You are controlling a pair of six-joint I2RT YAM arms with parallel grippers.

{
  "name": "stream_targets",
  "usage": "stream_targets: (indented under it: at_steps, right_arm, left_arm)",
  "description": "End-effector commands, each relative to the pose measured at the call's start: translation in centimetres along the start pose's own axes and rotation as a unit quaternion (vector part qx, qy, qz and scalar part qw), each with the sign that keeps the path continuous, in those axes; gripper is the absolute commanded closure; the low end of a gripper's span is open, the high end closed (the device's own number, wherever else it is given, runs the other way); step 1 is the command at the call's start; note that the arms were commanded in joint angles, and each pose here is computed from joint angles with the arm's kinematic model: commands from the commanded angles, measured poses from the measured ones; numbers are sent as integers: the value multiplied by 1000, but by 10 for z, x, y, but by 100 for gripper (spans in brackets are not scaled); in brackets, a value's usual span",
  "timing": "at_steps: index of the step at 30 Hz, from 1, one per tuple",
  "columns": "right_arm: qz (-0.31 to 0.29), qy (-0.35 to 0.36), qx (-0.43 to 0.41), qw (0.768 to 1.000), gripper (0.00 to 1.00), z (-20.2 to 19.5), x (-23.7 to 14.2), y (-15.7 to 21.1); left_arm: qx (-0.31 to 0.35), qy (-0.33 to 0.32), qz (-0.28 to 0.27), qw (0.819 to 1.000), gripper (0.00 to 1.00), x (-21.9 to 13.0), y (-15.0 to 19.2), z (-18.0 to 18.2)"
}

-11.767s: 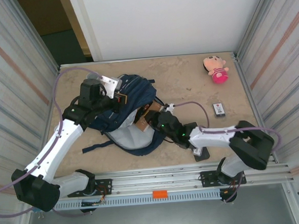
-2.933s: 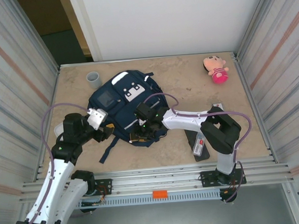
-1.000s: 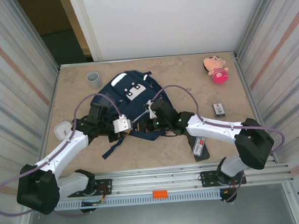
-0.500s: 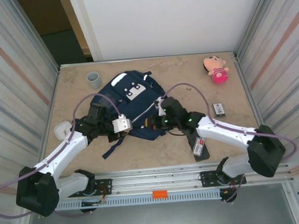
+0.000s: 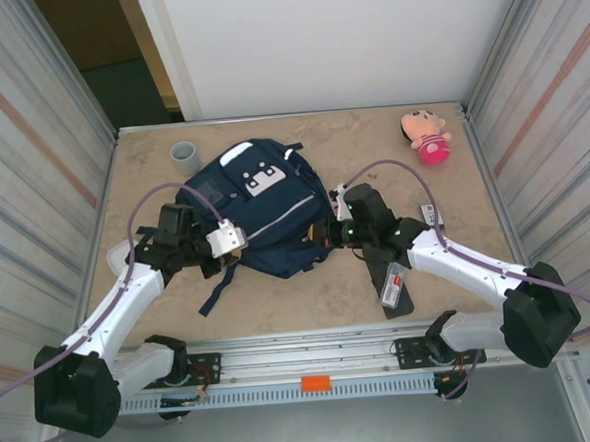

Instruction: Pack books, pencil case, and school supplies into a backpack

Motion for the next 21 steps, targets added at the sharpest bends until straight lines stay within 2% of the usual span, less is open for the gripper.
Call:
stream_targets:
  at_steps: [1,3,6,12,21]
  right_arm:
    - [-31,-39,-23,998,100,33,-3,-5]
    - [-33,-49,-32,998,100,45,-2,-3]
    - [-33,-55,-40,997,100,55,-2,0]
    - [-27,-68,-40,997,100,64,-4,1]
    - [-26,-83,-46,995,100,72,-8,-2]
  left_arm:
    - [-20,18,-66,997,71,-14,-25,-3]
    - [-32,58,-104,992,58,-20,-40,-13]
    - [-33,89,-134,986,50,-23,-61,-26]
    - [-8,106,-148,983,49,2,-81,-51]
    - [-44,91,-69,992,53,38,-59,-45]
Point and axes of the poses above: each hand's point on the last joint's axis, 136 mm out from that joint toward the fingers, its own x axis out along the fingers, its own z axis along the line the jaws close on, y = z × x, the point moved 5 cm from there along -x, back along the fingers, and after that the axes turned 4 degrees about -x, right-handed, at the moved point
